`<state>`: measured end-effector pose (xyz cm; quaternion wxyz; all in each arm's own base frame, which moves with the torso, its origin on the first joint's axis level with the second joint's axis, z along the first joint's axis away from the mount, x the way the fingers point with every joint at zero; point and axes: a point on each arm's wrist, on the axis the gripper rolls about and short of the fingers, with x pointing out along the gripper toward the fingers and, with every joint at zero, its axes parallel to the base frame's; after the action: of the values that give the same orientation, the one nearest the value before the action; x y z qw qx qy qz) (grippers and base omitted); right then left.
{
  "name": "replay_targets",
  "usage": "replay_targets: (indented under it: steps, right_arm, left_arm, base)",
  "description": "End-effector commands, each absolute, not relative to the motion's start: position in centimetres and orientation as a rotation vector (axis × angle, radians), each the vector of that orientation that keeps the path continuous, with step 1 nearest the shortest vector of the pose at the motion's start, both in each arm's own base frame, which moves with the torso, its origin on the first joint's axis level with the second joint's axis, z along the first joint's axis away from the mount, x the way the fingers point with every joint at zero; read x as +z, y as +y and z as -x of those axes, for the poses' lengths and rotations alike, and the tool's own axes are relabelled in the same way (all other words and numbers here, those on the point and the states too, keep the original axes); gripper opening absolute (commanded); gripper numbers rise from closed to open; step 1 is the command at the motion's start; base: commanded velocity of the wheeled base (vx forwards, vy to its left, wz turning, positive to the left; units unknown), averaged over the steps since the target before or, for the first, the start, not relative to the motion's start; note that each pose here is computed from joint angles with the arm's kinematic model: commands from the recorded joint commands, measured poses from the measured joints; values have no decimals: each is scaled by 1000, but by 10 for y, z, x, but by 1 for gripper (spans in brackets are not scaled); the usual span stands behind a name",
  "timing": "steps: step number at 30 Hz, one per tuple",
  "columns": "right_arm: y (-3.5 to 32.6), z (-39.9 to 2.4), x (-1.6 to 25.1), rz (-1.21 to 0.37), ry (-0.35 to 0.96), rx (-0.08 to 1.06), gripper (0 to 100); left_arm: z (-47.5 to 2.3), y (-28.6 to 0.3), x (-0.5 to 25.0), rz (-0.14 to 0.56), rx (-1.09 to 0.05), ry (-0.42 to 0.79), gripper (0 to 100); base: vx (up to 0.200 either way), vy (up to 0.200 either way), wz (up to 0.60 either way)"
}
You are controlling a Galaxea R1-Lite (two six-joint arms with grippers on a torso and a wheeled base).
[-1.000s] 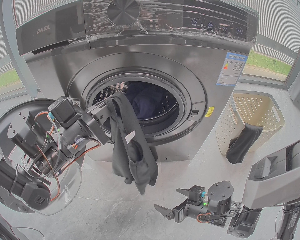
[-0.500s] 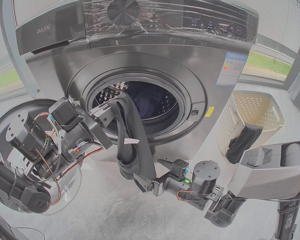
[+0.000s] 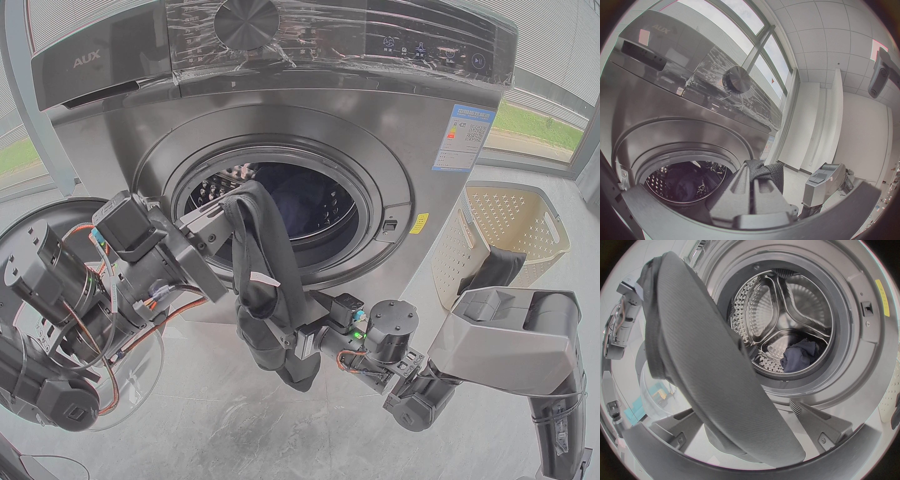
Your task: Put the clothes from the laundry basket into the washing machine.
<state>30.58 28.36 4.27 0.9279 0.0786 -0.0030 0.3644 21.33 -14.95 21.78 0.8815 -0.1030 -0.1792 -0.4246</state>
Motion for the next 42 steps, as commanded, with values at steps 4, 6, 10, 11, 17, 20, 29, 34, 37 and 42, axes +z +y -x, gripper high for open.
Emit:
replay_targets:
  steps: [4,6,10,11,17,20,29,34,37,42]
  right_arm:
    - [288,-321,30,-159,-6,733,100]
    - [290,-324,28,-161,-12,732,100]
    - [292,-326,26,-165,-19,731,100]
    - [292,-327,26,-166,-21,729,0]
    - [285,-332,35,-177,-48,711,0]
    - [276,-333,48,-188,-69,694,0]
    - [238,-320,106,-213,-142,636,0]
    - [234,-307,124,-223,-168,645,0]
    - [236,-304,127,-227,-174,655,0]
    - [242,-299,129,-233,-179,677,0]
  left_arm:
    - [-209,-150,221,219,-896,-386,0]
    - [-209,-150,222,219,-896,-388,0]
    - [-210,-150,223,221,-893,-392,0]
    - [-210,-149,223,221,-890,-394,0]
    - [-213,-147,220,218,-878,-377,0]
    - [-220,-141,214,203,-841,-348,0]
    - [-232,-138,164,167,-814,-140,0]
    - [-247,-132,134,103,-761,-55,0]
    - [-251,-133,120,77,-753,-18,0]
    - [-258,-127,98,10,-725,47,0]
  base:
    - [0,0,0]
    - [0,0,0]
    - [0,0,0]
    - [0,0,0]
    - [0,0,0]
    - [0,0,0]
    - [0,0,0]
    - [0,0,0]
    - [0,0,0]
    - [0,0,0]
